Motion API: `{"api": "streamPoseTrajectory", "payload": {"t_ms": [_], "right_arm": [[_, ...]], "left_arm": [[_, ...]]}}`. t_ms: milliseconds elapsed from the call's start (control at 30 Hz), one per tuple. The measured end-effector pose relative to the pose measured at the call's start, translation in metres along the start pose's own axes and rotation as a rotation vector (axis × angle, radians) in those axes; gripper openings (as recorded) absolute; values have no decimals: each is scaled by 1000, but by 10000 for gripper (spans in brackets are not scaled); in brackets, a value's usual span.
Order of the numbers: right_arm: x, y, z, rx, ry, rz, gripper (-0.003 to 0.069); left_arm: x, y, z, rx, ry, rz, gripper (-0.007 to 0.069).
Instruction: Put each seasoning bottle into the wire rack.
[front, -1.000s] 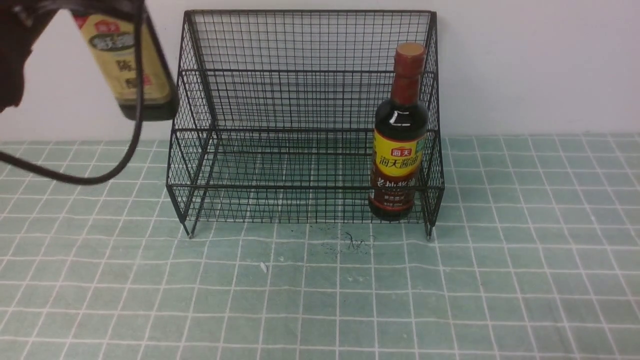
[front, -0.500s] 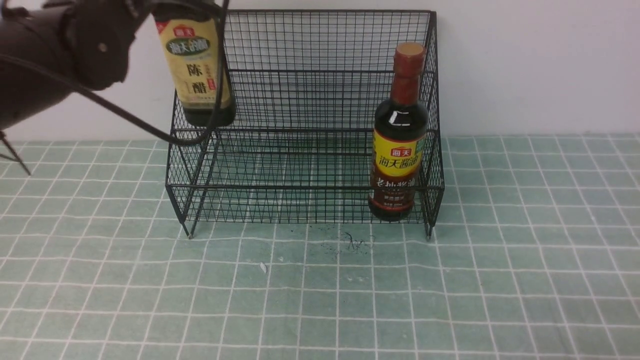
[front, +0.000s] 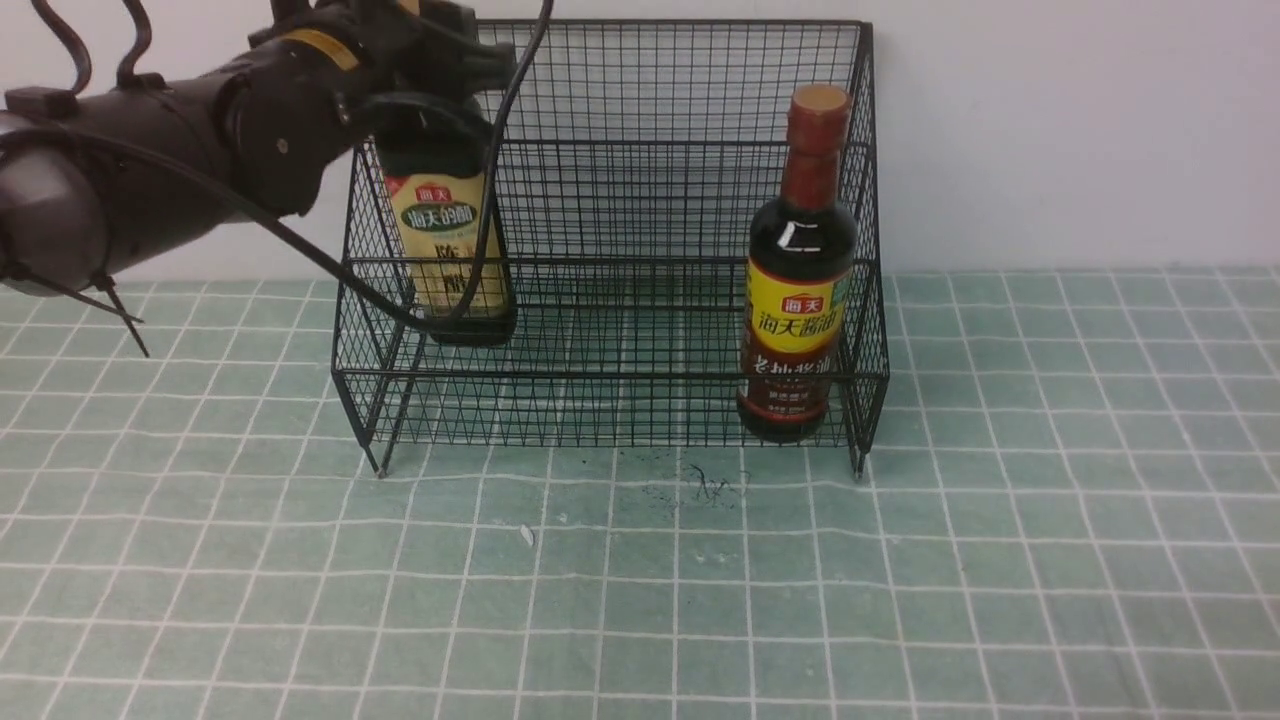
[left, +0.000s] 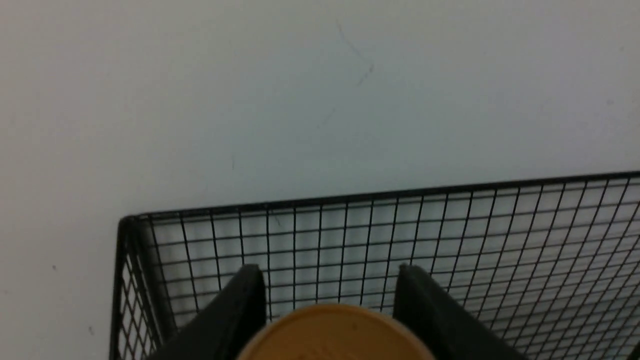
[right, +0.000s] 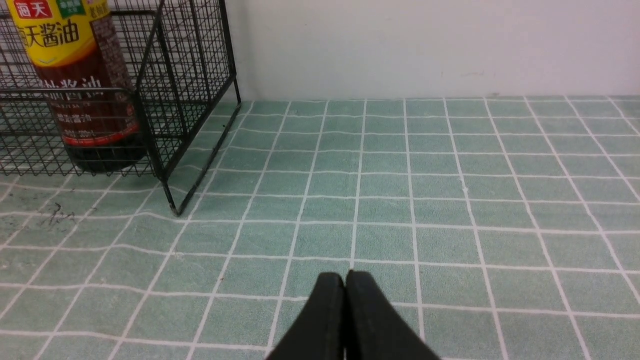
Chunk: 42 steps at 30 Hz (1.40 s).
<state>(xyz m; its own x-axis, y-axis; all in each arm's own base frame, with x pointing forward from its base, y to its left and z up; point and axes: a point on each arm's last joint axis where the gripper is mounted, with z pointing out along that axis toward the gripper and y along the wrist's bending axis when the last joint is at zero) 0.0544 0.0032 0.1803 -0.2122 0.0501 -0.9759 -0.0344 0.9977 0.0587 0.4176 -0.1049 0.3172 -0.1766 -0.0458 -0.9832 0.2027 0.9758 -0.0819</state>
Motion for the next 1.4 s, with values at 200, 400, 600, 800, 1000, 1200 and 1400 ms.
{"api": "streamPoseTrajectory", "payload": {"t_ms": [200,400,600,800,1000,1200,1400], "right_arm": [[0,0,0,0,0,0,-15],[0,0,0,0,0,0,-15],[0,0,0,0,0,0,-15],[0,0,0,0,0,0,-15],[0,0,0,0,0,0,-15],[0,0,0,0,0,0,-15],[0,0,0,0,0,0,-15]], "left_arm": [[14,0,7,6,77,3,304],[13,-2,4,16,118,7,319],[2,-5,-13,38,187,30,434],[-36,-9,-52,69,173,88,465],[-64,-14,-108,115,260,108,323],[-85,-17,-188,160,367,109,24],[-79,-14,-270,165,297,88,-6]]}}
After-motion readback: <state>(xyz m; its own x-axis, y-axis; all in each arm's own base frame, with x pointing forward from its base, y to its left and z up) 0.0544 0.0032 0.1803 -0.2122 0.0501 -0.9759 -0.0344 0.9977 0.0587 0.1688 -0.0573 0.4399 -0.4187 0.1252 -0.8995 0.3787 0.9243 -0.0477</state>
